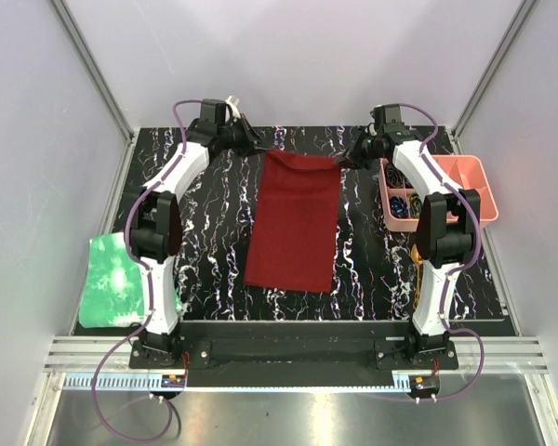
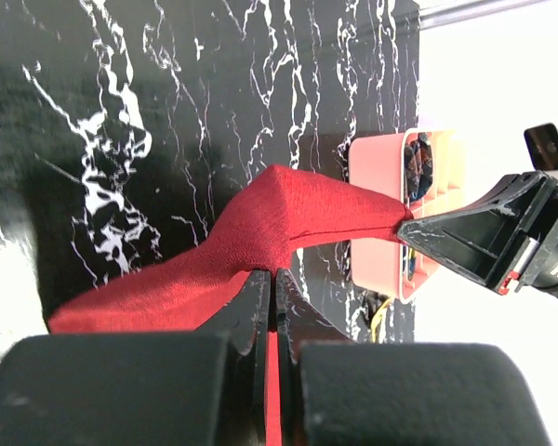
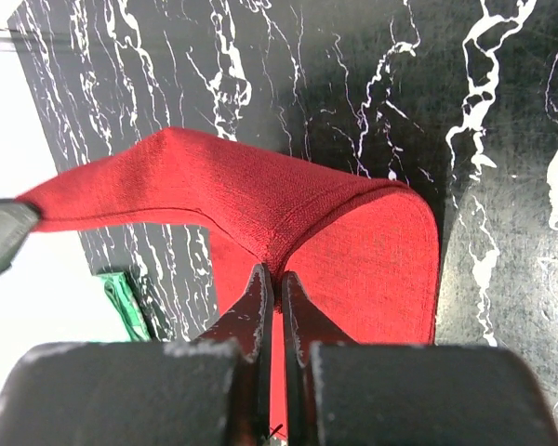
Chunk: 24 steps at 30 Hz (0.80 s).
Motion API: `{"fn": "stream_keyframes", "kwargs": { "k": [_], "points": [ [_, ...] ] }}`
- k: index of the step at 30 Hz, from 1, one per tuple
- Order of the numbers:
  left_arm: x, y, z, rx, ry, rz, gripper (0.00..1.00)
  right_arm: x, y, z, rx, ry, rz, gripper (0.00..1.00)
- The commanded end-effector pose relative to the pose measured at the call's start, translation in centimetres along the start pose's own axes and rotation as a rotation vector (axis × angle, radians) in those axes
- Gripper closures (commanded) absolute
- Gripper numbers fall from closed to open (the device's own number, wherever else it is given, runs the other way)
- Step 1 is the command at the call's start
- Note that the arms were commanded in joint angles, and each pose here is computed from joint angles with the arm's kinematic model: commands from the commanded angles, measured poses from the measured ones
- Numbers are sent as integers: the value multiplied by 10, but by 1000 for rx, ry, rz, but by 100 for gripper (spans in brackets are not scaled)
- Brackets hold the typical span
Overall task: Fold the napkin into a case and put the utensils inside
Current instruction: Smooth out the square-folded napkin at the center of the board.
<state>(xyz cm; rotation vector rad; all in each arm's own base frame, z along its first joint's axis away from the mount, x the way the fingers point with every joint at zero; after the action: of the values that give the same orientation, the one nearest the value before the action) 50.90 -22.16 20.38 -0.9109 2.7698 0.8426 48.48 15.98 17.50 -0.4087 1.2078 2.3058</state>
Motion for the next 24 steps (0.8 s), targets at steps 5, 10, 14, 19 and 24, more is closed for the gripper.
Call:
{"fn": "stream_keyframes", "kwargs": {
  "k": [5, 10, 14, 19, 24],
  "points": [
    [20, 7, 10, 39, 16, 114, 100, 12, 27, 19, -92, 12, 28, 100],
    [53, 60, 12, 2, -8, 68, 100, 62, 46, 23, -119, 6, 100, 100],
    [105, 93, 39, -43, -1, 130, 100, 128, 59, 19, -115, 4, 192, 100],
    [165, 118, 76, -103, 13, 225, 100, 176, 79, 25, -144, -4, 223, 100],
    [210, 126, 87, -111, 41, 279, 100, 217, 80, 10, -137, -48, 266, 100]
  ]
}}
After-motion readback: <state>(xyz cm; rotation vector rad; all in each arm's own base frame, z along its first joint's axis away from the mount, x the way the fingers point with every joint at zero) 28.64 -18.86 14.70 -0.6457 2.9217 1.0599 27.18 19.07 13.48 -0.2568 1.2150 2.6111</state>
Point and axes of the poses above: each gripper's point midway between its finger pads, its own y axis back along the fingers, its own z axis along the line the jaws close on, x = y × z, the point moved 3 cm from there along y, back along the fingers, and after that the axes turned 11 degrees about y, right-handed, at the moved point
